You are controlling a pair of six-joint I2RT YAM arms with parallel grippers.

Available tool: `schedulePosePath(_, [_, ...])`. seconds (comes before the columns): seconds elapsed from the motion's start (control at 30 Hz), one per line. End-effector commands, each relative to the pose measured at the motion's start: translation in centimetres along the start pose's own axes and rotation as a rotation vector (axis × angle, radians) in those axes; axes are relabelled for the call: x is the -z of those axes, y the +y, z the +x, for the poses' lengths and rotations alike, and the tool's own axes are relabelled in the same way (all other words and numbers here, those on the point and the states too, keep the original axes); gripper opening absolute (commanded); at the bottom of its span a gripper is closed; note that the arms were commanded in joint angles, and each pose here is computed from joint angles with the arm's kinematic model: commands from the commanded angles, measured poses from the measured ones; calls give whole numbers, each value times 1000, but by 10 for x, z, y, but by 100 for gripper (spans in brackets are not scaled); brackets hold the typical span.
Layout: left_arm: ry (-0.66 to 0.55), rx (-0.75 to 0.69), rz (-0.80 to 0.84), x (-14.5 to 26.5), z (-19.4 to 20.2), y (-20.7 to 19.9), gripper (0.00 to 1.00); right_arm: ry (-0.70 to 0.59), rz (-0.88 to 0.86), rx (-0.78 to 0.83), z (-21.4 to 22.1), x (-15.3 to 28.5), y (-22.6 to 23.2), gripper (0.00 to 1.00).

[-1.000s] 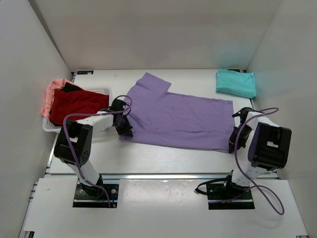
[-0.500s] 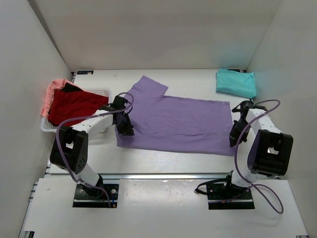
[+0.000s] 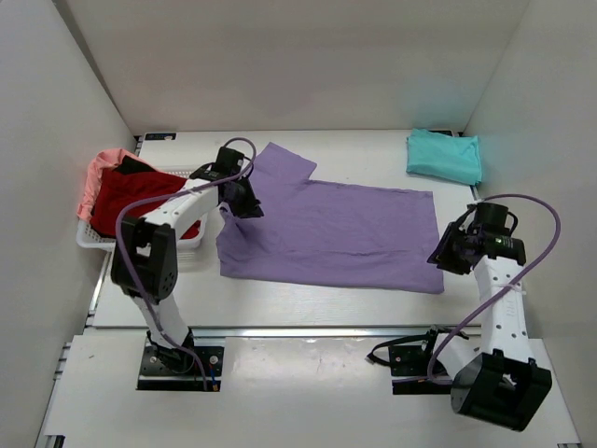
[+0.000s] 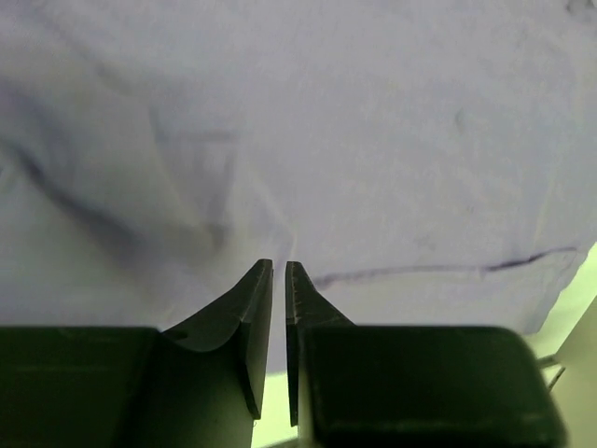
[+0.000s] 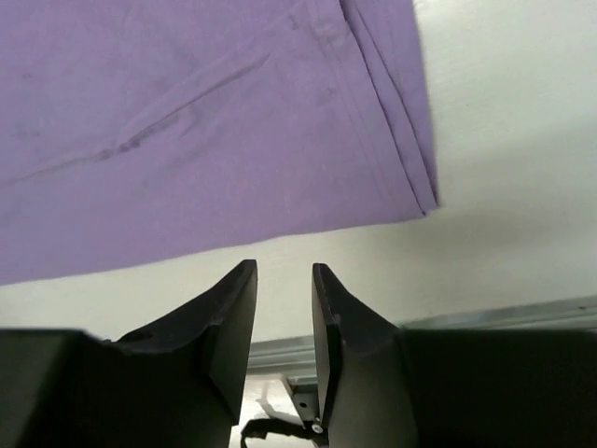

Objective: Fold and stack the t-shirts
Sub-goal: Fold the flattened tshirt in 1/3 of the way

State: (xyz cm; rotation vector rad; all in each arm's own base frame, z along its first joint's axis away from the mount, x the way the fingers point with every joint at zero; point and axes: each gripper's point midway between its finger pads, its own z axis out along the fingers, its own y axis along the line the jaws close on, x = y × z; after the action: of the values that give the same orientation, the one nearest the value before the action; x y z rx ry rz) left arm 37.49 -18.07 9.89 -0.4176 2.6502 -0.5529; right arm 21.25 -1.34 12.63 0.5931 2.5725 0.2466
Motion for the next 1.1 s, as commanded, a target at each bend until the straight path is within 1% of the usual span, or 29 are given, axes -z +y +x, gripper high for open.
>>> schedulePosePath(0.0, [1, 10, 24, -18, -17, -11, 22, -18, -116, 10, -15, -26, 9, 29])
schedulePosePath(0.03, [-21, 13, 33, -18, -28, -14, 21, -36, -100, 34, -23, -29, 7, 30])
schedulePosePath(0.1, [-16, 43, 22, -36, -40, -9, 22, -10, -40, 84, -25, -44, -1, 32])
schedulePosePath(0.13, [-27, 48, 36, -36, -49, -14, 21, -11, -7, 102, -34, -49, -5, 32])
schedulePosePath(0.17, [-20, 60, 28, -44, -54, -9, 21, 4, 14, 117, -37, -54, -6, 31])
schedulePosePath(0.2, [-25, 75, 20, -51, -59, -5, 21, 14, 20, 123, -40, -59, -7, 32])
schedulePosePath(0.27, [-34, 79, 31, -58, -70, -10, 20, -1, 36, 116, -52, -65, -8, 31])
schedulePosePath(0.3, [-11, 82, 25, -66, -65, -9, 20, 12, 46, 119, -51, -69, -11, 31])
schedulePosePath(0.37, [-20, 86, 40, -72, -72, -14, 20, 14, 69, 122, -55, -76, -15, 31])
schedulePosePath(0.43, [-1, 97, 47, -83, -70, -13, 20, 27, 99, 123, -56, -82, -21, 31])
schedulePosePath(0.5, [20, 97, 49, -90, -63, -14, 20, 22, 109, 122, -61, -86, -23, 32])
schedulePosePath(0.53, [21, 98, 45, -95, -63, -15, 19, 37, 113, 133, -57, -89, -23, 32])
schedulePosePath(0.6, [39, 101, 41, -99, -57, -12, 19, 52, 126, 131, -54, -95, -27, 33])
schedulePosePath(0.83, [32, 128, 33, -104, -65, -7, 20, 100, 142, 127, -42, -106, -32, 33])
schedulePosePath(1.07, [44, 125, 40, -103, -60, -8, 20, 139, 176, 104, -29, -111, -40, 34])
